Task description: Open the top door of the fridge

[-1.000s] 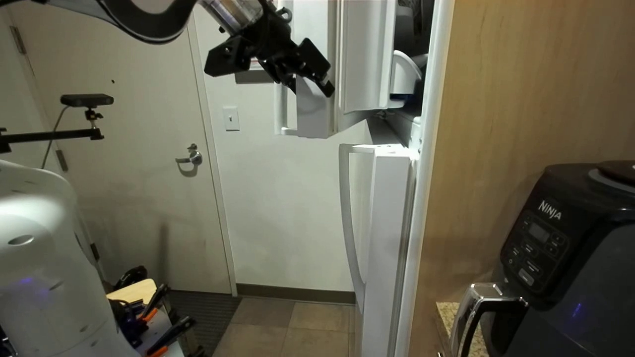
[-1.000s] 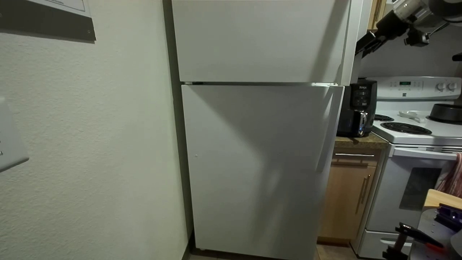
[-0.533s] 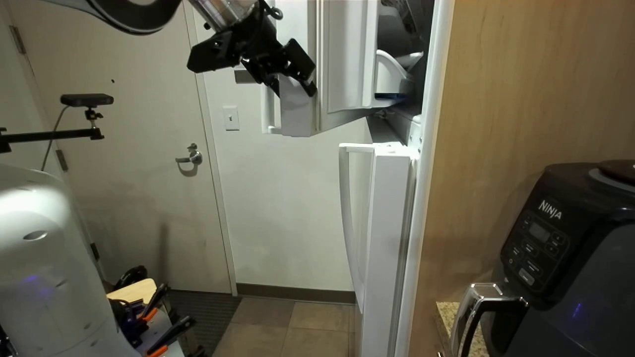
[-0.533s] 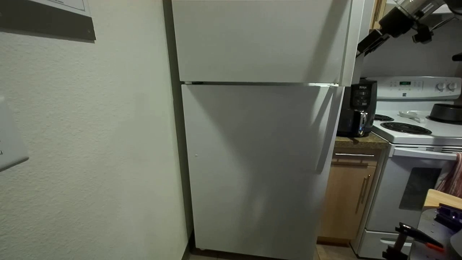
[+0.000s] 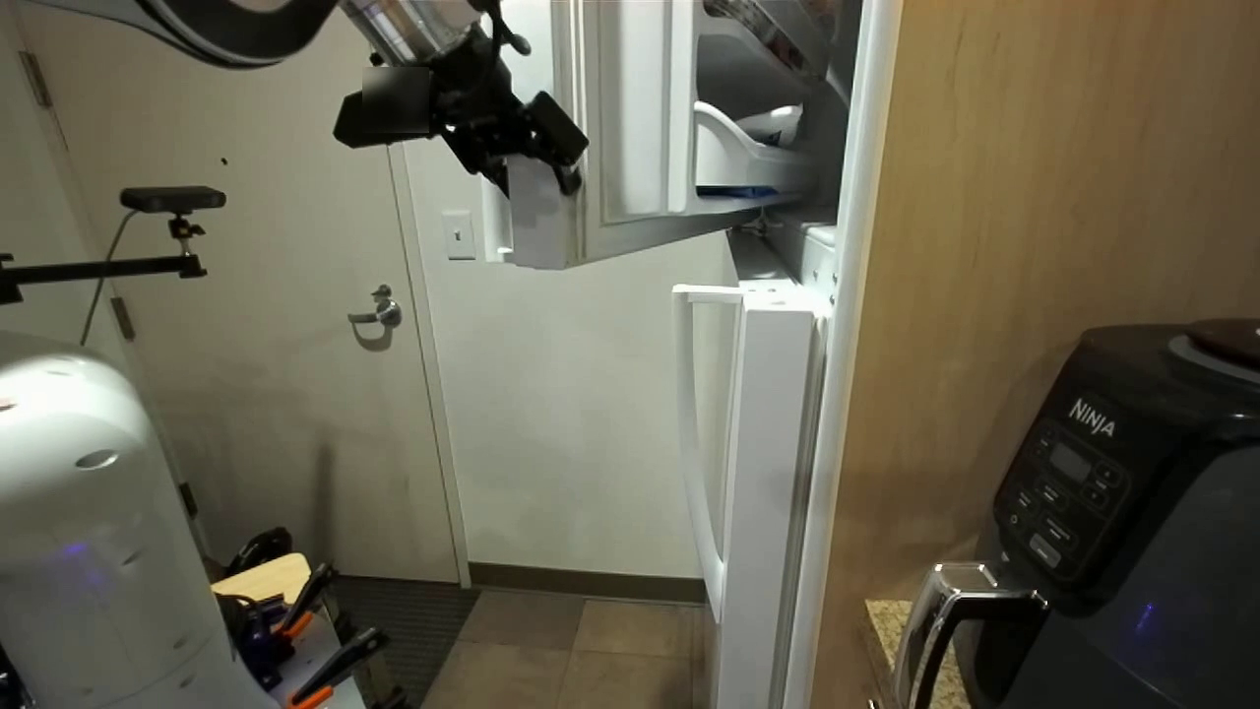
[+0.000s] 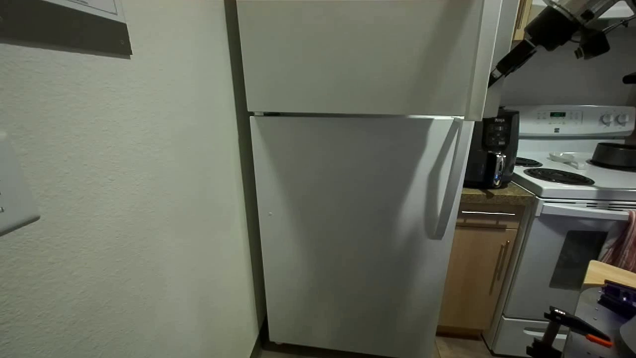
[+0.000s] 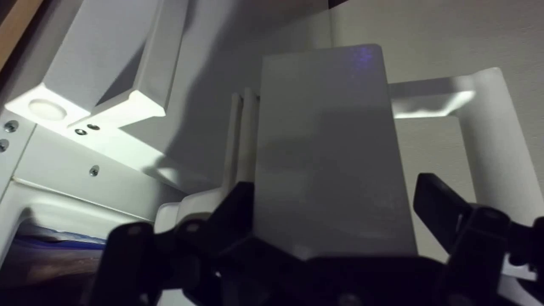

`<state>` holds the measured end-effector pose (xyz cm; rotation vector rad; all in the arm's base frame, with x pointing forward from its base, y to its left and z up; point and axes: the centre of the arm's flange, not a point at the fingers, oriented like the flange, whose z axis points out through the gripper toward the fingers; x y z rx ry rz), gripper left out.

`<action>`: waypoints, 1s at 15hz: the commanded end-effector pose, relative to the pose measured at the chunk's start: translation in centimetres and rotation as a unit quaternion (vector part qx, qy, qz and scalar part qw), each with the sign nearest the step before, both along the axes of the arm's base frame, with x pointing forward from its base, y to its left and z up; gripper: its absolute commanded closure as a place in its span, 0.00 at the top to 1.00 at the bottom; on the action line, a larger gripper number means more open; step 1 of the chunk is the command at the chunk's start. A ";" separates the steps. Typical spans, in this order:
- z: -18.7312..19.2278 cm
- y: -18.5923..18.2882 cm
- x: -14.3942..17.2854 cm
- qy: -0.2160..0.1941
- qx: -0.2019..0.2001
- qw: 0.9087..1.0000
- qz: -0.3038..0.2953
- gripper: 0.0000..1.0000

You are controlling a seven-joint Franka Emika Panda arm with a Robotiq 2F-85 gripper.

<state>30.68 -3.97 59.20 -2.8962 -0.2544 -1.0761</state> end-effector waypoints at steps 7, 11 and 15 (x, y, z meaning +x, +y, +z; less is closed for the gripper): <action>0.0 4.8 -1.2 0.007 -0.001 0.996 0.083 1.00; 0.2 6.8 -2.0 0.010 0.005 0.994 0.111 1.00; 1.4 7.6 -3.1 0.012 0.012 0.990 0.139 1.00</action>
